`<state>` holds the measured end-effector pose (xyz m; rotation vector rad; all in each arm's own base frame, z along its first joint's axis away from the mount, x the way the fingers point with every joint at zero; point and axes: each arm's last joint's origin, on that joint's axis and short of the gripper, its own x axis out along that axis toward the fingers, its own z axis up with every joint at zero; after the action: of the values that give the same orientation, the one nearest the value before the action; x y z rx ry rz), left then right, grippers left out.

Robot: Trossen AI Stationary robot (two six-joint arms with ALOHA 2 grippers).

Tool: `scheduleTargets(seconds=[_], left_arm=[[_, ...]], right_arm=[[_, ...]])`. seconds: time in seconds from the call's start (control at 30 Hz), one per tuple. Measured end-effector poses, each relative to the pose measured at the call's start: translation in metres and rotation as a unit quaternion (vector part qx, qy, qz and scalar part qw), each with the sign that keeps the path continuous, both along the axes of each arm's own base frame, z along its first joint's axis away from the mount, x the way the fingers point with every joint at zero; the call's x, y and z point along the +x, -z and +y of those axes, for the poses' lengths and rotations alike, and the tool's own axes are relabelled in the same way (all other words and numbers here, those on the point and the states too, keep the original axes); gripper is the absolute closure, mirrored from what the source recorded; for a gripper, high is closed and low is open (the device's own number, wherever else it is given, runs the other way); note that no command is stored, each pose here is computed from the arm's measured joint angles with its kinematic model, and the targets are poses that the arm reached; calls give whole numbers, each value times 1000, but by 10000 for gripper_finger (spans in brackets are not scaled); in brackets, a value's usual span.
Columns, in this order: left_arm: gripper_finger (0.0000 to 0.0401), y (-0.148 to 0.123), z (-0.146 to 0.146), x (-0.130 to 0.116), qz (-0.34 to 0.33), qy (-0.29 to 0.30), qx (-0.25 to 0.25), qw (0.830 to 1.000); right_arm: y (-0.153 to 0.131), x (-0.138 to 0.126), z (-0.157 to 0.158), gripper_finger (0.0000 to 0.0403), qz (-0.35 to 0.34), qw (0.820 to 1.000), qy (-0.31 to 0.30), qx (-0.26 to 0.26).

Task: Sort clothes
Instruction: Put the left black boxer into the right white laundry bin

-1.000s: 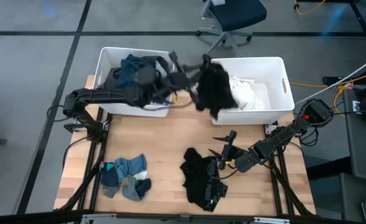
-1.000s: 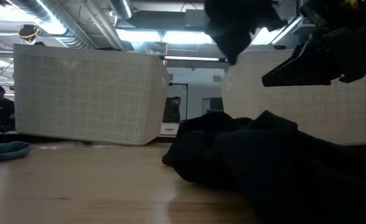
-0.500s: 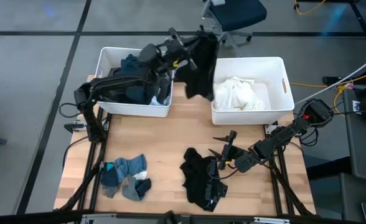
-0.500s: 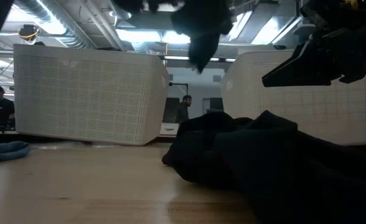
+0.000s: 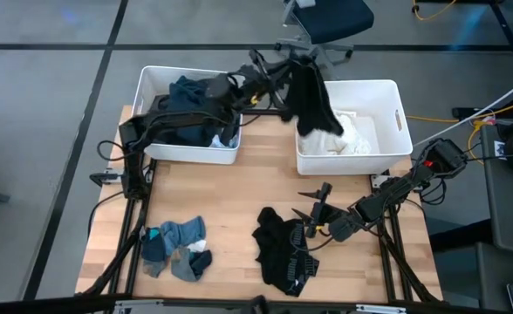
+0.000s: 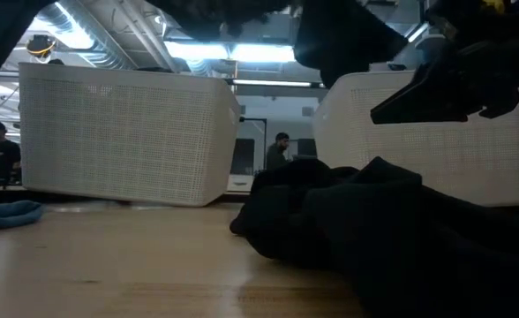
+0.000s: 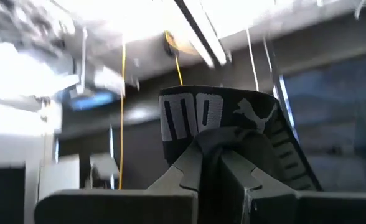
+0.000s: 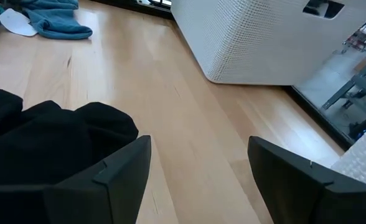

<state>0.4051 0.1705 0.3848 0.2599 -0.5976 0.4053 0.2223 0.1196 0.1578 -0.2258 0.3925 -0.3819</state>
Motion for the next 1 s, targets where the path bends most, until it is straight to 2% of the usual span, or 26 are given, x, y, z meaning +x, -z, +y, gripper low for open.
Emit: scheduleTargets(seconds=[0.2, 0.37, 0.47, 0.6, 0.73, 0.9, 1.0], left_arm=[[384, 61, 11, 33, 130, 4, -56, 990], [384, 114, 17, 50, 249, 2, -98, 964], [384, 133, 18, 54, 306, -1, -108, 946], [384, 141, 16, 53, 359, -4, -108, 927], [375, 141, 16, 51, 376, -5, -114, 920], [308, 128, 14, 46, 389, -10, -120, 913], [261, 109, 8, 39, 416, -7, -124, 901]], right_arm=[[1, 3, -4, 133, 10, 999, -15, 28], [1, 3, -4, 133, 9, 999, -17, 28], [1, 3, -3, 133, 9, 999, -17, 29], [1, 3, -3, 133, 8, 999, -16, 29], [1, 3, -3, 133, 8, 999, -17, 29], [1, 3, -3, 133, 7, 999, -16, 29], [1, 3, -3, 133, 8, 999, -16, 29]])
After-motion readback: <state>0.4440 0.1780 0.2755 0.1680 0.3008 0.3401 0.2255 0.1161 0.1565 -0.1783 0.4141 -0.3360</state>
